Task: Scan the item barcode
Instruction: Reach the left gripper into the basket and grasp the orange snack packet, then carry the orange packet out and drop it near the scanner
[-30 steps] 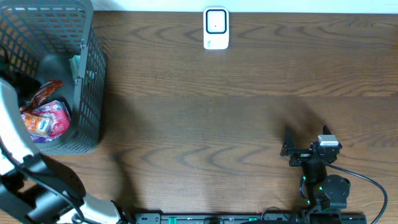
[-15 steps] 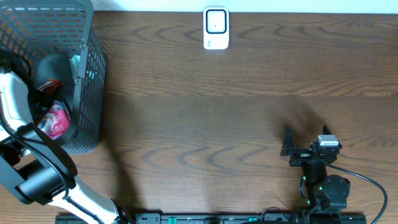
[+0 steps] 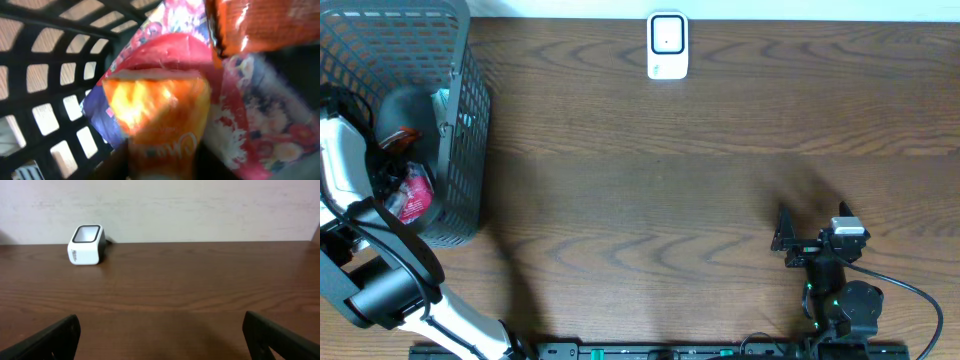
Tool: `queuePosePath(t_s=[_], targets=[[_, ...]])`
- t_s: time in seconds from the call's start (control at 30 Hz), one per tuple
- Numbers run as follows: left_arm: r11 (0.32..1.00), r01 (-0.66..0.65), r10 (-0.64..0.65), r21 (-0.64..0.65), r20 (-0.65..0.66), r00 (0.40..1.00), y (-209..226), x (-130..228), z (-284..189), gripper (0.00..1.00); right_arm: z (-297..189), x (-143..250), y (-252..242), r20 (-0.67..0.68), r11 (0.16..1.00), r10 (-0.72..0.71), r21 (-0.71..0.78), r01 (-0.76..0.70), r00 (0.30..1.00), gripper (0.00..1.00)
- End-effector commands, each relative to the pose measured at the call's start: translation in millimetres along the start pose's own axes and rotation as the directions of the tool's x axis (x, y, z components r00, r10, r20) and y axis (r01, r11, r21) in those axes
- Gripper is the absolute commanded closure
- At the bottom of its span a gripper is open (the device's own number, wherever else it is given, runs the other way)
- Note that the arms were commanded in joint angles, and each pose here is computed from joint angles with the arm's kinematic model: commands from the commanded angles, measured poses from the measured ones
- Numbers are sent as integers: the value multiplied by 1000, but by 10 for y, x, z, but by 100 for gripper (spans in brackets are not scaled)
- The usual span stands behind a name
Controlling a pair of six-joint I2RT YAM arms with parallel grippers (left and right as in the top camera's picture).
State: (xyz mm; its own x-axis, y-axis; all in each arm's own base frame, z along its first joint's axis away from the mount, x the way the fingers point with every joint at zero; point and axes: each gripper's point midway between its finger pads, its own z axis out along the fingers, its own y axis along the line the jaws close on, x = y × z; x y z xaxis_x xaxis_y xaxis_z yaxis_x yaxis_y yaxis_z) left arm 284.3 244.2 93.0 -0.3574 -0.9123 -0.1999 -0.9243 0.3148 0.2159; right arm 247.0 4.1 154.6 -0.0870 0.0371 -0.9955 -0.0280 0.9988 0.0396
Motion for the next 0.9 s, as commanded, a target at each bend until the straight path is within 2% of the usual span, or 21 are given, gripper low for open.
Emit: queuePosePath(t_s=[0.0,0.07,0.2,0.37,0.5,0.6,0.7,0.77,0.83,0.87], targets=[[1000,-8,7,-26,-28,1000,47,76,90,92,-1,5,-14,0,1000,-15,7,15,1000,1],[1000,-9,9,3,-39,999,14,98,57,93,-1,5,-14,0,1000,-14,7,14,1000,1],[999,14,-15,51,25,1000,24,-22,-207,93,-1,5,-14,0,1000,-15,7,15,1000,1],[979,61,-100,193,196,975,112,-274,-939,93,-1,5,-14,0,1000,-14,7,14,1000,1],[923,63,-198,380,329,923,201,-359,-1644,93,-1,5,-14,0,1000,-15,7,15,1000,1],[852,17,-263,523,399,878,228,-342,-2157,93,-1,5,-14,0,1000,-15,7,15,1000,1],[732,-100,-277,674,428,860,130,-150,-2694,92,-1,5,-14,0,1000,-14,7,14,1000,1],[603,-259,-209,755,462,862,-60,125,-3093,93,-1,5,-14,0,1000,-14,7,14,1000,1],[430,-490,-79,759,572,817,-299,520,-3501,93,-1,5,-14,0,1000,-14,7,14,1000,1],[263,-678,24,686,698,715,-507,977,-3822,93,-1,5,-14,0,1000,-15,7,15,1000,1]])
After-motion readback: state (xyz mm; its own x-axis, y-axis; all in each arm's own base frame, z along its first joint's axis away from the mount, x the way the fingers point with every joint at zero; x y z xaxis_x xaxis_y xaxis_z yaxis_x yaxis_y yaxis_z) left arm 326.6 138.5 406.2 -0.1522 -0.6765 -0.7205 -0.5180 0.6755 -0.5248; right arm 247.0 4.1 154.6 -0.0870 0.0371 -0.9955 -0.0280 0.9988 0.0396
